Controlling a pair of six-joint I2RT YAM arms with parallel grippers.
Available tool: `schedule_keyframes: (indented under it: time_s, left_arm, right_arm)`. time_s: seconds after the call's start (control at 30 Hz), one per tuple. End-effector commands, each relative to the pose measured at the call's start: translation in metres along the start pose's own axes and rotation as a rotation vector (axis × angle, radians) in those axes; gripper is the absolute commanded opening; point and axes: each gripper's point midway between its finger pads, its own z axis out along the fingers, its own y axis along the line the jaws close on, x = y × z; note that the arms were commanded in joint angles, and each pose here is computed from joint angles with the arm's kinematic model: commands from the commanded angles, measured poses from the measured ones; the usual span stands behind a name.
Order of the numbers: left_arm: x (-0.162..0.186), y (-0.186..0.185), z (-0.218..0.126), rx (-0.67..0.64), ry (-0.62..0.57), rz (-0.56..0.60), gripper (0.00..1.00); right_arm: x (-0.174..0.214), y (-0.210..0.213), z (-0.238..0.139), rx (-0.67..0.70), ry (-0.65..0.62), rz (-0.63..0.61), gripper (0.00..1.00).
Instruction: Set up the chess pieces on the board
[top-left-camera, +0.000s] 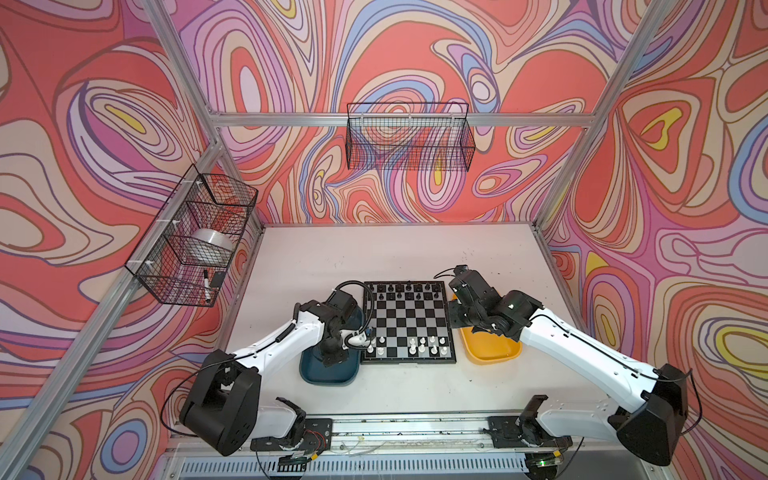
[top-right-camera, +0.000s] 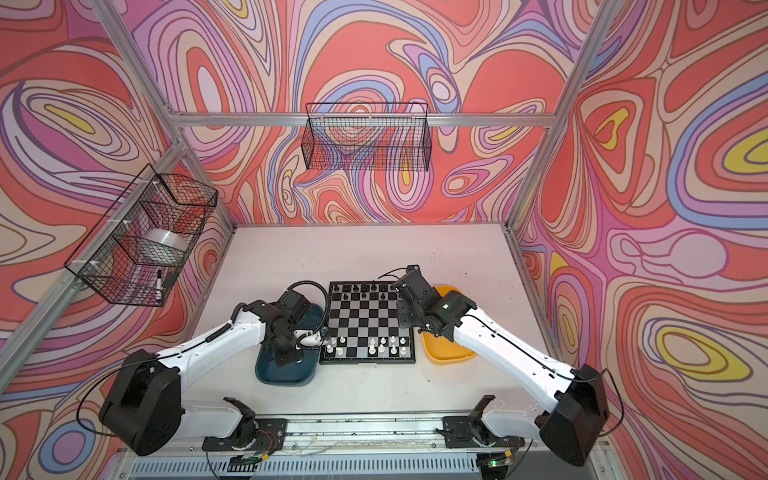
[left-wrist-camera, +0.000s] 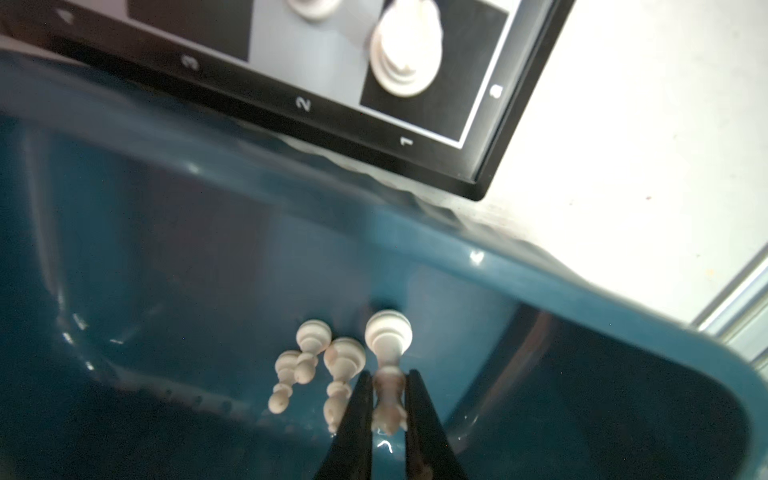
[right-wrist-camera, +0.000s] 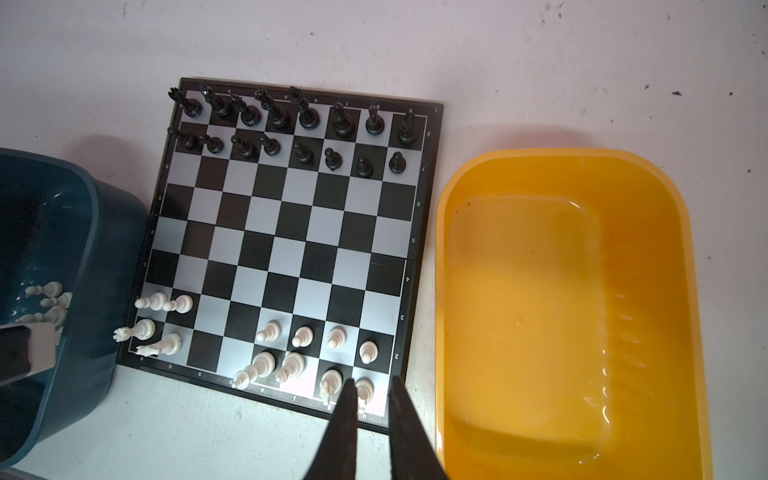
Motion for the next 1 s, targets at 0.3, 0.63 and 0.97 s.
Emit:
schedule_keyframes:
  time_s: [0.3,0.63,0.97]
  left_arm:
    - [-0.006,0.01,-0.028,-0.012,0.01,0.034,0.15]
    - [-0.017,0.018,-0.046,-0.023,-0.011,0.032,0.15]
    - [-0.03,0.022,-0.064,-0.015,-0.044,0.019,0.15]
  right_arm:
    - [0.001,0.003,0.002,-0.012,-0.01,-0.014,0.15]
    - [0.002,0.003,0.002,-0.014,-0.008,-0.019,0.15]
    - [0.003,0.002,0.002,-0.013,-0.008,-0.02,0.15]
